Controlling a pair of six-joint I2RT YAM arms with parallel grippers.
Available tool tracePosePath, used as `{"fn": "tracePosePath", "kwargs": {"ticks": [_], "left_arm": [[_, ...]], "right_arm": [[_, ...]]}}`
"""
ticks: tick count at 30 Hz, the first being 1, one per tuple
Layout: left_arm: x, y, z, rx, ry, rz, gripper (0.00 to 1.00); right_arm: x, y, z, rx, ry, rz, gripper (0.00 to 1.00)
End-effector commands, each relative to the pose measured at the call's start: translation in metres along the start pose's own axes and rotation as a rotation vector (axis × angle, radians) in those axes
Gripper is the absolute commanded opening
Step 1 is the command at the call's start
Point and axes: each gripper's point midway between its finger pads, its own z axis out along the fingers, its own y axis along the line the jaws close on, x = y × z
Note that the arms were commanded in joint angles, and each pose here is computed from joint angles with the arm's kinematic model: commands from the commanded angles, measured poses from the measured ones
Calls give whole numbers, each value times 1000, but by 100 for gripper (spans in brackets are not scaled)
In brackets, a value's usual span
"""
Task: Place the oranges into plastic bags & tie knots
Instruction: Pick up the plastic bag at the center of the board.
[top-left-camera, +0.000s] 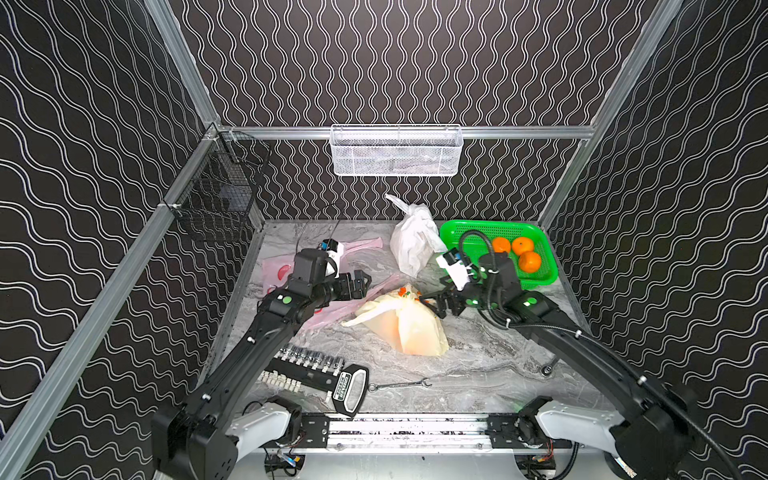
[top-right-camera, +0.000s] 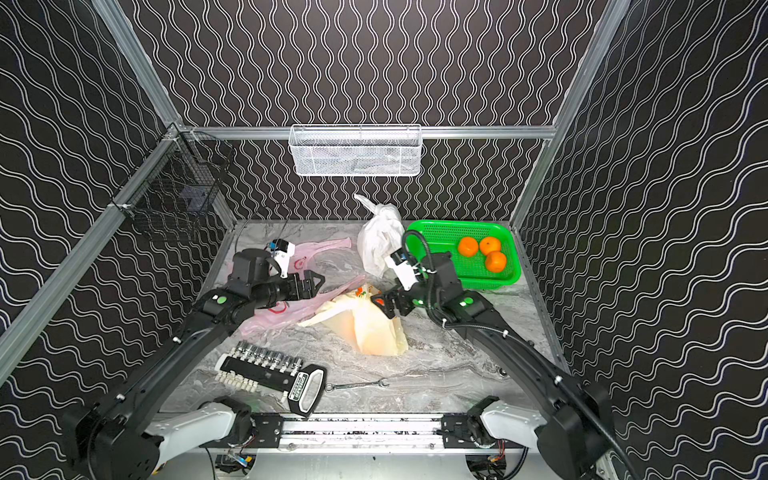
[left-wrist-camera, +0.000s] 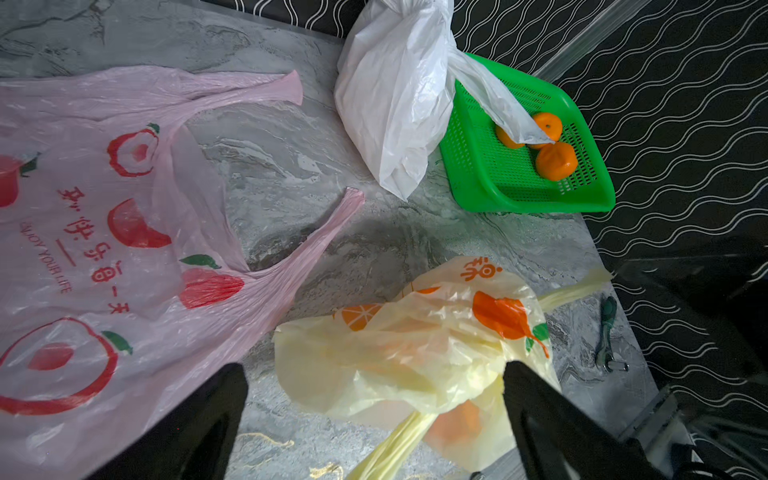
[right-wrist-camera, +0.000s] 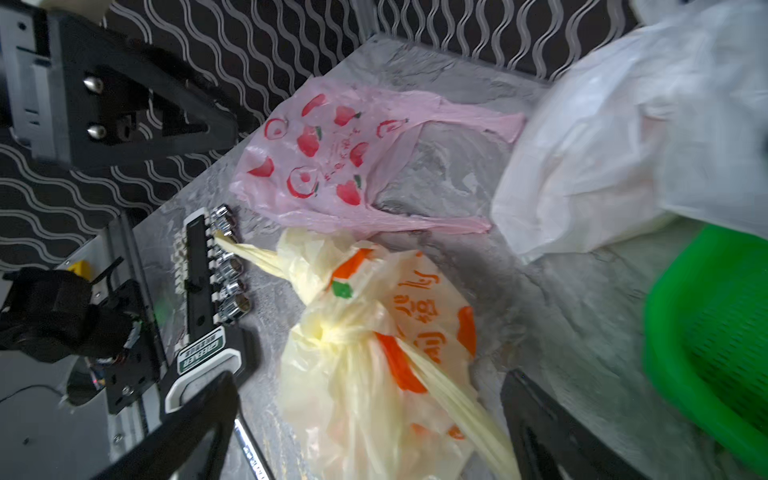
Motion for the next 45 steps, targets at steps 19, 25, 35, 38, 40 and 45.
{"fn": "tracePosePath", "kwargs": {"ticks": [19, 25, 35, 38, 40, 45], "left_arm": [[37, 74, 1, -159, 32, -131, 92], [40, 88, 15, -215, 65, -108, 82], [30, 129, 66, -369, 105, -126, 69], [31, 143, 86, -394, 129, -141, 67], [31, 146, 101, -371, 140, -153, 66], [31, 156, 127, -351, 180, -175, 64]], "right_arm": [[69, -12, 88, 73, 429, -141, 73], [61, -8, 79, 72, 398, -114, 33], [-1, -15, 16, 242, 38, 105, 3], [-14, -25, -7, 320, -105, 227, 0], [-16, -37, -19, 399, -144, 307, 0], [-14, -43, -40, 463, -138, 287, 0]]}}
